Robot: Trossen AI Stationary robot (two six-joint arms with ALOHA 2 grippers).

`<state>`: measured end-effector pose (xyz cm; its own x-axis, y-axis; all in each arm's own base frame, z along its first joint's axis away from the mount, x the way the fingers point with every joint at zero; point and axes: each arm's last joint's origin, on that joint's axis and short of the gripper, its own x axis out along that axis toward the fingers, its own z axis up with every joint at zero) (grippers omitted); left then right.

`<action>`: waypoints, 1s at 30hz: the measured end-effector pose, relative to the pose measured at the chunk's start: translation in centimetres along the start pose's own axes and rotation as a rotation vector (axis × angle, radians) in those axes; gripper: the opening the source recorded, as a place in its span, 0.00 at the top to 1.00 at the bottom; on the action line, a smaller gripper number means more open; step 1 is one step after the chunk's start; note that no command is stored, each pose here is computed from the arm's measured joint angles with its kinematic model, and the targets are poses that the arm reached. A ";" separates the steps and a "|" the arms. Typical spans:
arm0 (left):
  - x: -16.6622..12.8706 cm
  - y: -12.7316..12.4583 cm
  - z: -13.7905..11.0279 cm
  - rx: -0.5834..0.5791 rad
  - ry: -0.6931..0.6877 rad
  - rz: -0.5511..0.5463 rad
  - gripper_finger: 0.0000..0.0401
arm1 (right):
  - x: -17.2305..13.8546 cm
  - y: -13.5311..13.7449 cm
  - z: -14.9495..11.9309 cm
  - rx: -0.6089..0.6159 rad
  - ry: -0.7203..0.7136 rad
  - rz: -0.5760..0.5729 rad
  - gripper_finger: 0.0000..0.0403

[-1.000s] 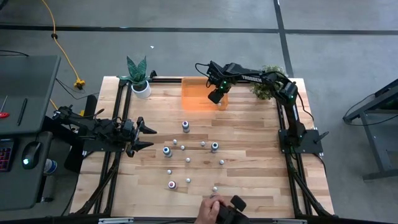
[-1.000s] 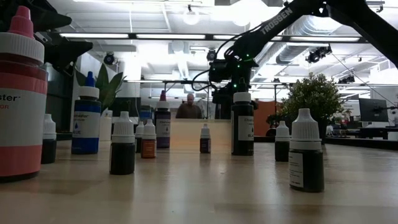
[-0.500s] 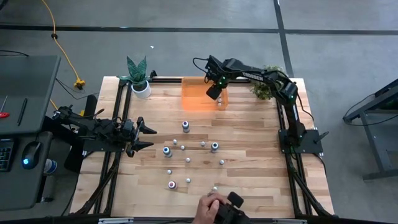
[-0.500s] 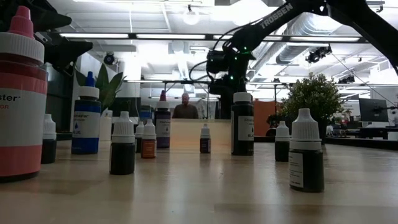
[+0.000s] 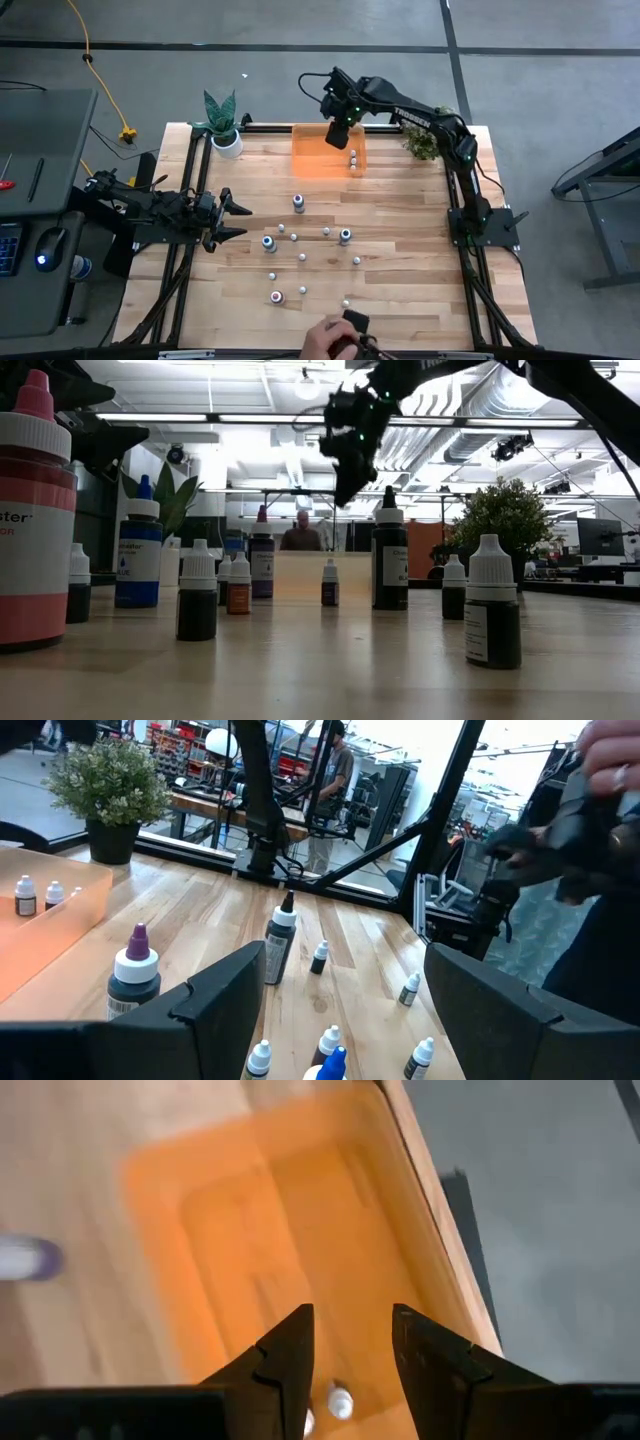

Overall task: Pick & Place food coloring
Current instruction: Put the small black food coloring bottle into the orange bin

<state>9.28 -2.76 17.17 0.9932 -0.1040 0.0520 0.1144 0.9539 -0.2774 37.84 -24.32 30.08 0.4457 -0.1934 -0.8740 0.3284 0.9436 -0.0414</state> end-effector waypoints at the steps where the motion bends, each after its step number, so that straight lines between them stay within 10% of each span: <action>1: 0.0 0.0 0.0 0.000 0.000 0.000 0.32 | -0.4 0.4 0.3 -0.022 -0.016 0.016 0.69; 19: 0.0 0.0 0.0 0.000 0.000 0.000 0.32 | -5.1 9.9 1.6 -0.367 -0.035 0.353 0.69; 30: 0.0 0.0 0.0 0.000 0.000 0.000 0.32 | -6.5 15.2 0.0 -0.335 0.131 0.398 0.69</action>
<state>9.28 -2.76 17.17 0.9932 -0.1040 0.0521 0.1145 0.9539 -0.2775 39.90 -8.74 35.11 0.3667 0.2115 -0.9060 -0.1382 0.9754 0.1718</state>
